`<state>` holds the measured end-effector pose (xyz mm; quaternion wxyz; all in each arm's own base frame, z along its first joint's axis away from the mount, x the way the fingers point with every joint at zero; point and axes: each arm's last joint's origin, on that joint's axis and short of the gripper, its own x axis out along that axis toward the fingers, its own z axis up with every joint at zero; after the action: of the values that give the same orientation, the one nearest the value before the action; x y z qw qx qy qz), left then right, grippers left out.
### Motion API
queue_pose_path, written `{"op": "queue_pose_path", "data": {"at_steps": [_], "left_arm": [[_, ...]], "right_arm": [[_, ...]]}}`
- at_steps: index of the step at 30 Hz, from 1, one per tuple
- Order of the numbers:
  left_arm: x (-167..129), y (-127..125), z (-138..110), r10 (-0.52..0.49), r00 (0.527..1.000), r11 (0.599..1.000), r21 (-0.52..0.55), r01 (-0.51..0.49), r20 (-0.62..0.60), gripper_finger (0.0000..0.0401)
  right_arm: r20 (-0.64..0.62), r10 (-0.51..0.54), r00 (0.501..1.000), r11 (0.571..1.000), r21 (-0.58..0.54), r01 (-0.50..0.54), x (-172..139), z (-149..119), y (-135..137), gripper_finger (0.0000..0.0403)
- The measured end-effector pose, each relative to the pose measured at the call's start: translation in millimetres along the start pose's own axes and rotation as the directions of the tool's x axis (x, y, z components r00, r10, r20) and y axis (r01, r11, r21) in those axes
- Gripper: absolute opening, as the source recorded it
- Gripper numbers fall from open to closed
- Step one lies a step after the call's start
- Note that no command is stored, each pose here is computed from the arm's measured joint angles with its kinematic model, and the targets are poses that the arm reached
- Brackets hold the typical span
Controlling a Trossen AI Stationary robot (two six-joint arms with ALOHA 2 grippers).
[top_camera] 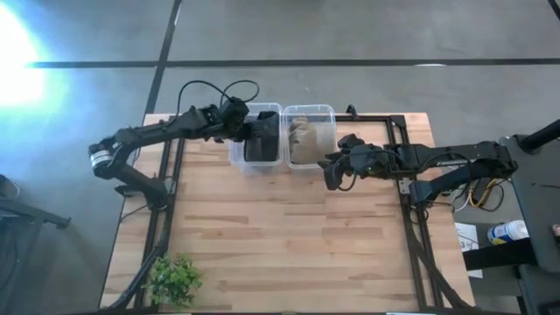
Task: Pick & Place hat
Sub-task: Put the dark gray cap into the left transparent bin, then return to Home Position
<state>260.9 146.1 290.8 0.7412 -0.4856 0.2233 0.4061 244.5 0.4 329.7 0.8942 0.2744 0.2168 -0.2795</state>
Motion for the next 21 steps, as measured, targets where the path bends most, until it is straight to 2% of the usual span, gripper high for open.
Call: {"op": "queue_pose_path", "data": {"at_steps": [7,10,12,14,17,19,21], "left_arm": [[-25.3,-2.2,2.8,-0.052,0.998,0.996,0.072,0.049,0.044,0.0157],[-46.1,-5.9,6.2,-0.112,0.991,0.991,0.087,0.105,0.075,0.0177],[-64.1,-9.6,10.2,-0.172,0.978,0.979,0.133,0.156,0.119,0.0181],[-84.4,-13.6,10.6,-0.249,0.955,0.953,0.214,0.212,0.162,0.0182],[-115.8,-17.2,5.8,-0.365,0.908,0.892,0.357,0.277,0.207,0.0183],[-132.8,-14.6,1.3,-0.400,0.891,0.851,0.448,0.274,0.214,0.0183],[-147.2,-9.1,-1.4,-0.417,0.882,0.835,0.476,0.276,0.220,0.0183]], "right_arm": [[-0.035,0.028,0.999,0.999,0.018,-0.028,3.0,3.7,-4.2,0.0187],[-0.039,0.038,0.999,0.999,0.022,-0.037,4.6,6.6,-6.5,0.0187],[-0.034,0.040,0.999,0.999,0.006,-0.040,4.3,8.5,-8.1,0.0187],[-0.022,0.055,0.998,0.998,-0.037,-0.056,1.5,10.8,-8.8,0.0187],[0.007,0.088,0.996,0.990,-0.112,-0.087,-7.3,15.0,-9.3,0.0187],[0.015,0.095,0.995,0.983,-0.162,-0.091,-13.8,16.5,-11.5,0.0187],[0.030,0.103,0.994,0.974,-0.207,-0.095,-20.6,19.2,-14.4,0.0187]]}}
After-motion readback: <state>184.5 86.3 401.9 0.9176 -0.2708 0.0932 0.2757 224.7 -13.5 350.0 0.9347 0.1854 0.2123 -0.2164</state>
